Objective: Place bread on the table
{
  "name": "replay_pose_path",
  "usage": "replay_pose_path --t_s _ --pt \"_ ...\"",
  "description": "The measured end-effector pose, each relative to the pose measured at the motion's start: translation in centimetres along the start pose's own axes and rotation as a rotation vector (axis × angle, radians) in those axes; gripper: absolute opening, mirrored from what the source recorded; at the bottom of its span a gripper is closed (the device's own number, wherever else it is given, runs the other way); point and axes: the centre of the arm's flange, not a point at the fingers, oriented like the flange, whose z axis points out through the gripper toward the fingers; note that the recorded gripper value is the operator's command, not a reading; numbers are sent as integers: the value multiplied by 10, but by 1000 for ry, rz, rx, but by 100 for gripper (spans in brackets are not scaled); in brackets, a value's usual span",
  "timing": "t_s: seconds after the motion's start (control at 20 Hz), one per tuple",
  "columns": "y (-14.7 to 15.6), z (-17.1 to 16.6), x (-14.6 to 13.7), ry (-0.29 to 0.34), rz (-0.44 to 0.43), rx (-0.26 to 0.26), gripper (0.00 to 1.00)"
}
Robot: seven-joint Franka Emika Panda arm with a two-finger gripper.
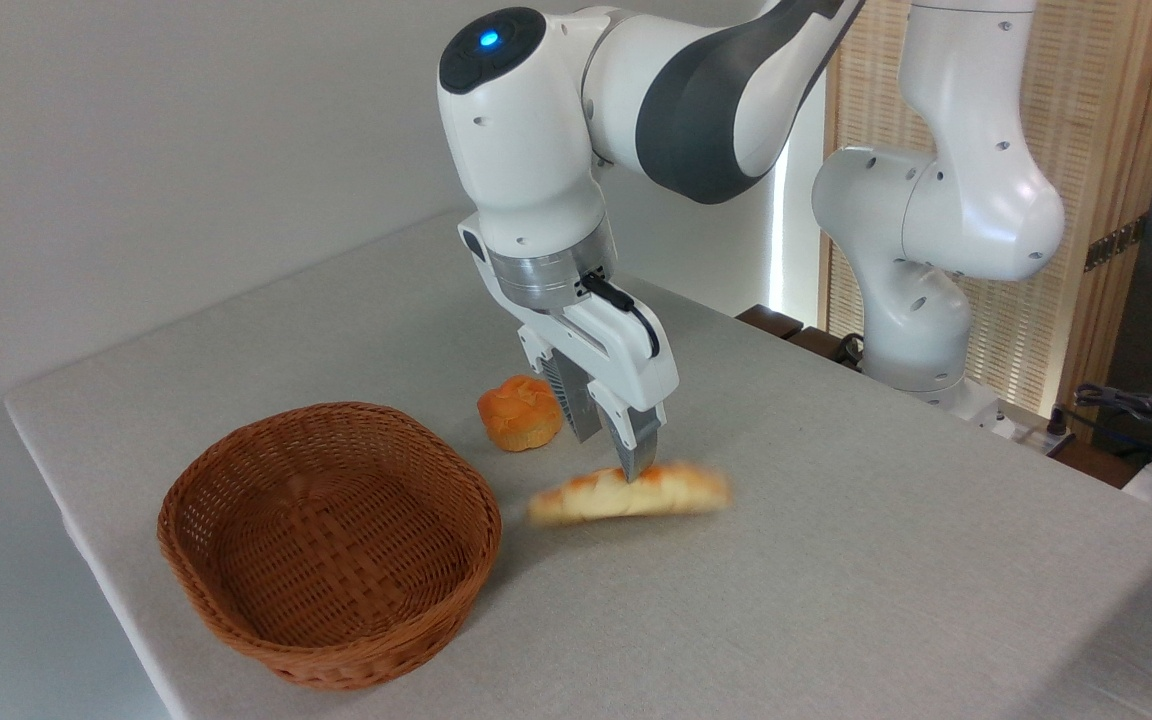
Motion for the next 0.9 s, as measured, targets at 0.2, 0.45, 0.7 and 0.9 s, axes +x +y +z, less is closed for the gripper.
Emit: replay_pose_path --t_s 0.2,0.45,0.7,0.9 --pt "-1 -3 2 10 2 12 100" --pt "0 -44 16 63 24 82 100" --pt "0 -138 48 175 -32 187 100" --pt "-4 -165 95 199 -36 183 100"
